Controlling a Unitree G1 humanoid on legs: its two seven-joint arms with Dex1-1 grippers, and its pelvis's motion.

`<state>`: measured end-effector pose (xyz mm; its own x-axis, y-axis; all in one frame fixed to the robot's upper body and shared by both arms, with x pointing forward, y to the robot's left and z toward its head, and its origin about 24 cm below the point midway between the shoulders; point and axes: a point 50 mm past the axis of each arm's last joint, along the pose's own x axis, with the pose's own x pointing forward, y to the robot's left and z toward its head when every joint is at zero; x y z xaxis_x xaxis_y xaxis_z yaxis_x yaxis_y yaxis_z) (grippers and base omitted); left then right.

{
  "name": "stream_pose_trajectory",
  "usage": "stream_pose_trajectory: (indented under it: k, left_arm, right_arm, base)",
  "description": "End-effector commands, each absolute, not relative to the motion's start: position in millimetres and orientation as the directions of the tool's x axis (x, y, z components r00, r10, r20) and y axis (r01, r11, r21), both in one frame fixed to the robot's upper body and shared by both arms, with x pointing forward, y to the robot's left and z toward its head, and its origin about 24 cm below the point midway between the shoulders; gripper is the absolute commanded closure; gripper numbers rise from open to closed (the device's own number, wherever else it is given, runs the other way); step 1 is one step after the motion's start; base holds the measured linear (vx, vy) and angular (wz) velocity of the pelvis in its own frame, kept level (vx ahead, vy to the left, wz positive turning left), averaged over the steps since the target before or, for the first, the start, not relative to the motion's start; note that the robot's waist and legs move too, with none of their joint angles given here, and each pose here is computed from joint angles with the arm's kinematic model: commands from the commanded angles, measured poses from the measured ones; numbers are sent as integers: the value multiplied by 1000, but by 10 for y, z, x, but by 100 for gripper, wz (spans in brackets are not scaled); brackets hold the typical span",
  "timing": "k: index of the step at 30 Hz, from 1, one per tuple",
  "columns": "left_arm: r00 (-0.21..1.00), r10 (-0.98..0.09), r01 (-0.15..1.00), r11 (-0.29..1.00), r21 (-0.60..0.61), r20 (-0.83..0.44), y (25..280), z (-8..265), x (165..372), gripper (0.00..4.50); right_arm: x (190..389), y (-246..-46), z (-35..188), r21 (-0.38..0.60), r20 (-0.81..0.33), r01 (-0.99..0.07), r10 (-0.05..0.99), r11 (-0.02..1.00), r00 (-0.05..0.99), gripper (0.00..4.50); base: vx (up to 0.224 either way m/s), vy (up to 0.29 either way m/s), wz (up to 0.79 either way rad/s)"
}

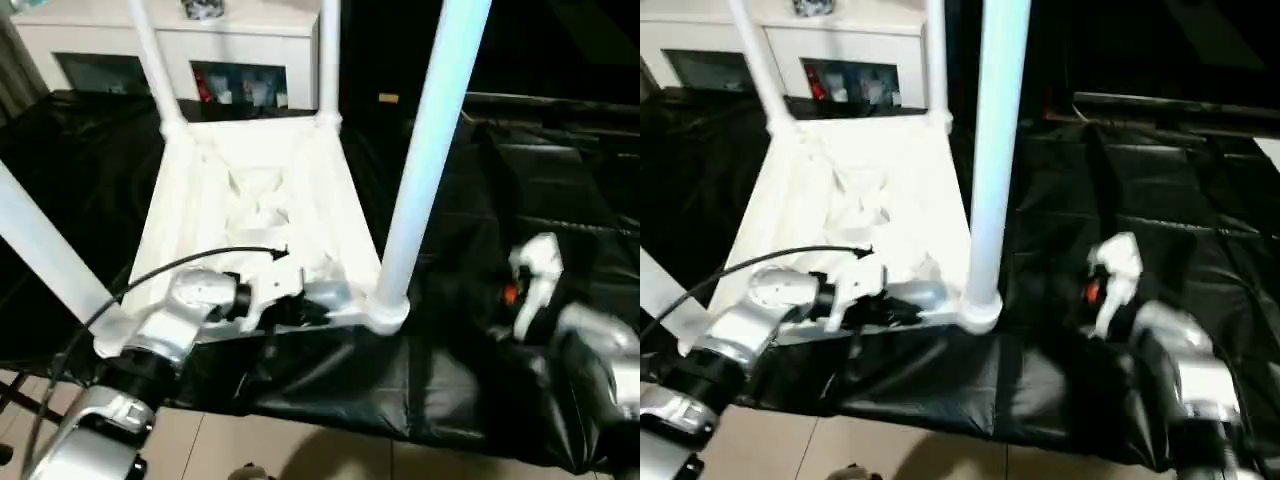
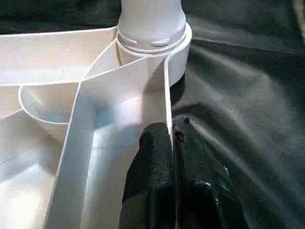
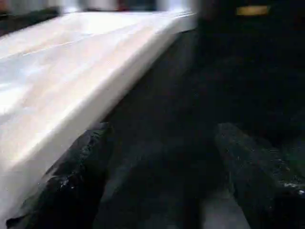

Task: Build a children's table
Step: Rotate leg to tighten

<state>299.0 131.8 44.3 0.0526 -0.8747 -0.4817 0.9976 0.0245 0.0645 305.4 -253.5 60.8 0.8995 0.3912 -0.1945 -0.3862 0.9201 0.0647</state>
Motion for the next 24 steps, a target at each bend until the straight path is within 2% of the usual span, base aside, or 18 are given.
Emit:
stream_pose_trajectory:
  k: [1, 6, 13, 14, 17, 20, 22, 24]
  left_arm:
    - [-50, -863, 997, -70, 21, -503, 1282, 378, 2901, 450]
    - [-92, -876, 994, -106, 4, -474, 1298, 390, 2867, 450]
    - [-63, -885, 994, -96, 48, -462, 1427, 404, 2897, 450]
    - [3, -895, 992, -52, 112, -446, 1495, 448, 2937, 450]
    - [45, -904, 990, -18, 142, -426, 1543, 489, 2959, 450]
    - [165, -918, 968, 80, 239, -361, 1665, 610, 2997, 450]
    - [189, -922, 962, 105, 253, -339, 1692, 648, 2995, 406]
    - [274, -927, 934, 194, 299, -255, 1791, 742, 2944, 394]
  right_arm:
    - [3076, -2639, 595, 50, -195, -286, 290, 957, 937, 74]
    - [3098, -2634, 545, 47, -211, -223, 228, 974, 950, 74]
    - [3123, -2319, 451, 88, -197, -276, 288, 957, 937, 74]
    - [3145, -2176, 457, 110, -168, -285, 301, 952, 939, 74]
    - [3163, -2100, 466, 123, -151, -273, 290, 954, 945, 74]
    - [3191, -1994, 427, 95, -150, -205, 217, 974, 965, 74]
    - [3198, -1987, 420, 86, -150, -178, 190, 980, 970, 71]
    - [3174, -1977, 376, 99, -139, -81, 94, 992, 986, 71]
  base:
    - [0, 0, 0]
    - [0, 0, 0]
    - [0, 0, 0]
    - [0, 0, 0]
    - [0, 0, 0]
    - [0, 0, 0]
    - [0, 0, 0]
    - [0, 0, 0]
